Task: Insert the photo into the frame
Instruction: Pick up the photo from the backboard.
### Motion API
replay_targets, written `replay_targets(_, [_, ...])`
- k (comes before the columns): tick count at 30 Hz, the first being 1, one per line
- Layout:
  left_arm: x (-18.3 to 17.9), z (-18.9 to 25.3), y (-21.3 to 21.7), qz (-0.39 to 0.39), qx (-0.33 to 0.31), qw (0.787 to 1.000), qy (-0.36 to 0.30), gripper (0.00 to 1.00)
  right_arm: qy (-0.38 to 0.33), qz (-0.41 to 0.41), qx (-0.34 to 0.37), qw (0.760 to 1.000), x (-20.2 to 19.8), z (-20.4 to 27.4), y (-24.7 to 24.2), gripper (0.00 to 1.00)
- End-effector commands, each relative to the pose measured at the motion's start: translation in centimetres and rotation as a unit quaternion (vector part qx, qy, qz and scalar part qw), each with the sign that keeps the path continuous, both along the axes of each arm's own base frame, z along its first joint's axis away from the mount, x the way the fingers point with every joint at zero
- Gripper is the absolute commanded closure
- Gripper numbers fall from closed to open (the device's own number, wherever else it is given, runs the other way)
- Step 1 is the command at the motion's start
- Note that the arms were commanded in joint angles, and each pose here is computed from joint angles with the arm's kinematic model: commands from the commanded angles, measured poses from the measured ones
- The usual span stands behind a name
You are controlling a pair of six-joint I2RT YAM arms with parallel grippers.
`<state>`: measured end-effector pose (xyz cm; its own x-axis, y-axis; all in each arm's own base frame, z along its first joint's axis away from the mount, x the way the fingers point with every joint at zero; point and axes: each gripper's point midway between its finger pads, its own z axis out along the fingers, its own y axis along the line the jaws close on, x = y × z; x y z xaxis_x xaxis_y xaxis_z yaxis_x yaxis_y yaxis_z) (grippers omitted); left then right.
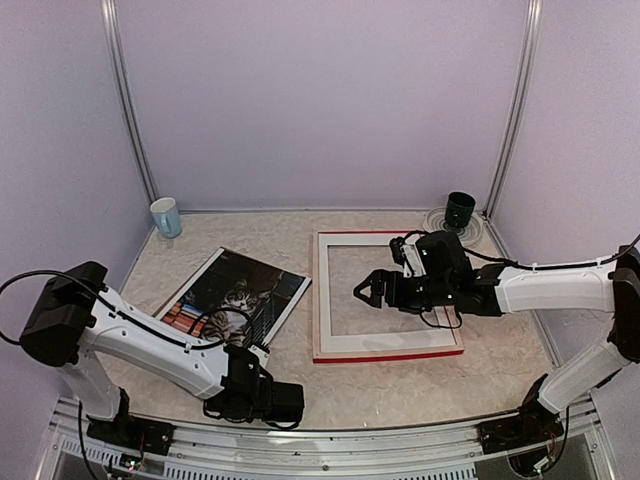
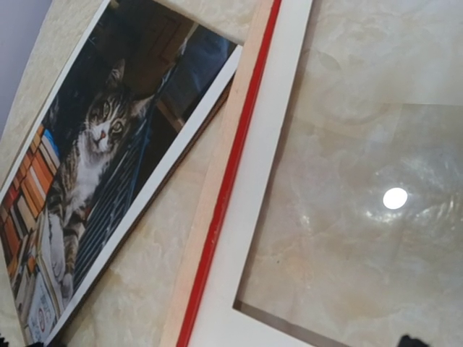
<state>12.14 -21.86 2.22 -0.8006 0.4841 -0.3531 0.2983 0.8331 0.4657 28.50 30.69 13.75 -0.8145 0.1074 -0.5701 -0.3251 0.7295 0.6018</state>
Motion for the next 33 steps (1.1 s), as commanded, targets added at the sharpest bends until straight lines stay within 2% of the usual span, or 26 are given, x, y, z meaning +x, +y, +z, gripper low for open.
replay_targets(1, [0.6, 1.9, -0.9, 0.002, -0.012, 1.000, -0.028, 0.93, -0.014, -0.006, 0.011, 1.000, 0.2, 1.2, -0.4, 0.01])
replay_targets(6, [0.9, 3.3, -1.7, 0.001, -0.033, 0.999, -0.039, 0.94, -0.019, -0.009, 0.006, 1.000, 0.3, 1.4, -0.7, 0.01])
replay_targets(10, [1.2, 4.8, -2.3, 0.008, -0.061, 0.997, -0.052, 1.00, -0.023, -0.011, 0.005, 1.000, 0.3, 1.7, -0.8, 0.01])
replay_targets(19, [2.3, 8.7, -3.7, 0.023, -0.127, 0.989, -0.076, 1.00, -0.037, -0.018, 0.001, 0.999, 0.5, 2.7, -1.2, 0.01])
replay_targets(33, [5.3, 17.6, -8.0, 0.005, -0.280, 0.953, -0.118, 1.00, -0.056, -0.025, -0.021, 0.998, 0.9, 3.7, -1.9, 0.01])
